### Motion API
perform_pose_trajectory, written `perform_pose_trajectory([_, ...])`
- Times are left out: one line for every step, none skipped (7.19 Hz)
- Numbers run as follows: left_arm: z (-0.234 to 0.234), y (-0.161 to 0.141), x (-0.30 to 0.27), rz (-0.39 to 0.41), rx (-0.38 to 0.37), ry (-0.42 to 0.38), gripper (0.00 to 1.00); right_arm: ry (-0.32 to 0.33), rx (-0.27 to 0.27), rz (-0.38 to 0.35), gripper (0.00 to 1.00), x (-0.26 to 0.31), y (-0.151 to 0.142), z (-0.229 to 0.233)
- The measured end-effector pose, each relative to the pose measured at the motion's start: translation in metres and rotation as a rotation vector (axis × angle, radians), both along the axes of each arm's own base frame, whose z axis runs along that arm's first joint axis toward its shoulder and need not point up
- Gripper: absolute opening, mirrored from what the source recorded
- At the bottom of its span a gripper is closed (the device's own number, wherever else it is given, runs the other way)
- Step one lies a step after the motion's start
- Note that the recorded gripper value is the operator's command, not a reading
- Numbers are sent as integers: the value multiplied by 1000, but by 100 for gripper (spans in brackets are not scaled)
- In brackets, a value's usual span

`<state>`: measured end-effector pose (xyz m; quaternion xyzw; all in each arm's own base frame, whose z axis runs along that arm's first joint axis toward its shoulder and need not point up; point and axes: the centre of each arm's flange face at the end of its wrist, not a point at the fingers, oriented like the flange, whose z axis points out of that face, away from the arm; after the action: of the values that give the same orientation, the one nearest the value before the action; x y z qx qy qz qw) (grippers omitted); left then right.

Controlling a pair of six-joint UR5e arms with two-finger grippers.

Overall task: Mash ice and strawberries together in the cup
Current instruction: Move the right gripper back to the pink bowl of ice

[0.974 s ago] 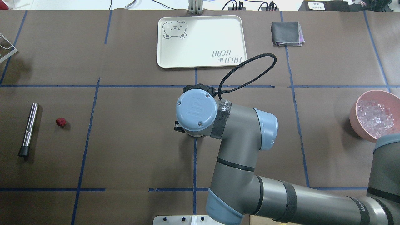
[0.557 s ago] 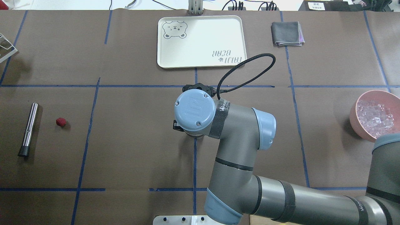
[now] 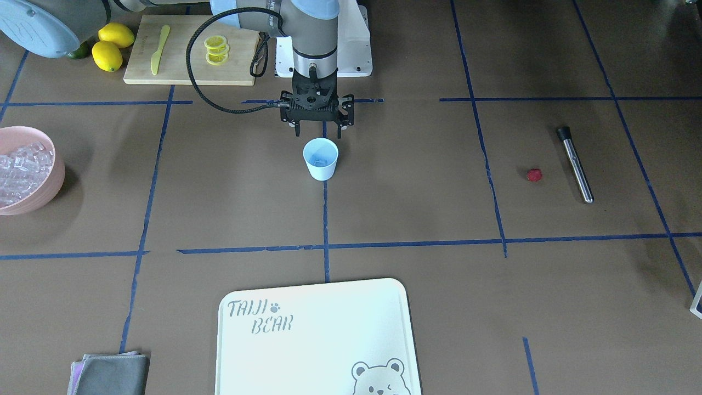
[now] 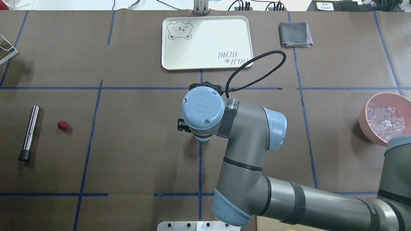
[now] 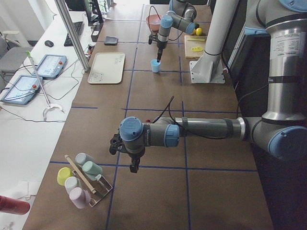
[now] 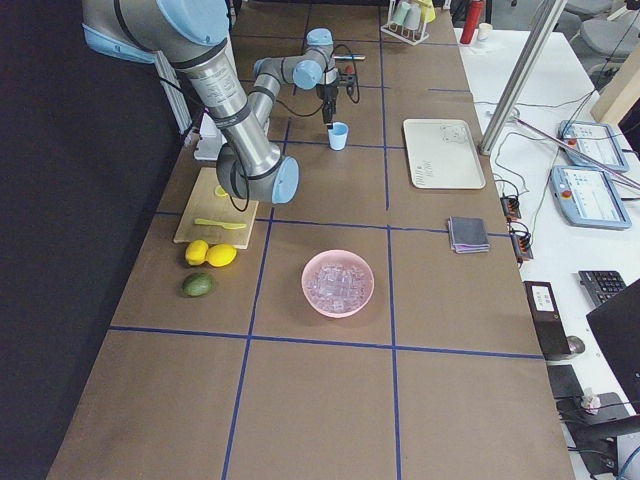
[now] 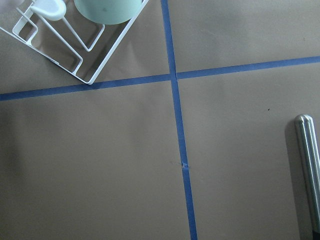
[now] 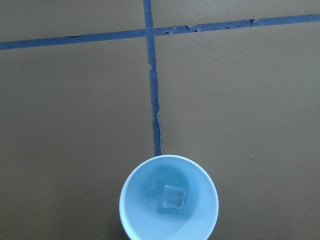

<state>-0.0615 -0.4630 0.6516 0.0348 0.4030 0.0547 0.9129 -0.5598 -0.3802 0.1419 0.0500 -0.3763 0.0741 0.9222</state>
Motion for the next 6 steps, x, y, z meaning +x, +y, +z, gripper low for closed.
perform_pose_trajectory([0, 0, 0, 0, -1, 0, 100, -9, -10, -35, 99, 31, -17, 15])
perform_pose_trajectory([1, 0, 0, 0, -1, 0, 100, -10, 8, -77, 99, 73, -33, 39])
perform_pose_trajectory([1, 0, 0, 0, 0, 0, 100, 4, 49, -128, 99, 120, -49, 70])
perform_pose_trajectory([1, 0, 0, 0, 0, 0, 100, 26, 93, -188, 98, 168, -63, 103])
perform_pose_trajectory([1, 0, 0, 0, -1, 0, 100, 47, 119, -239, 98, 213, -75, 137])
perform_pose_trajectory([1, 0, 0, 0, -2, 0, 100, 64, 141, -276, 98, 253, -82, 172])
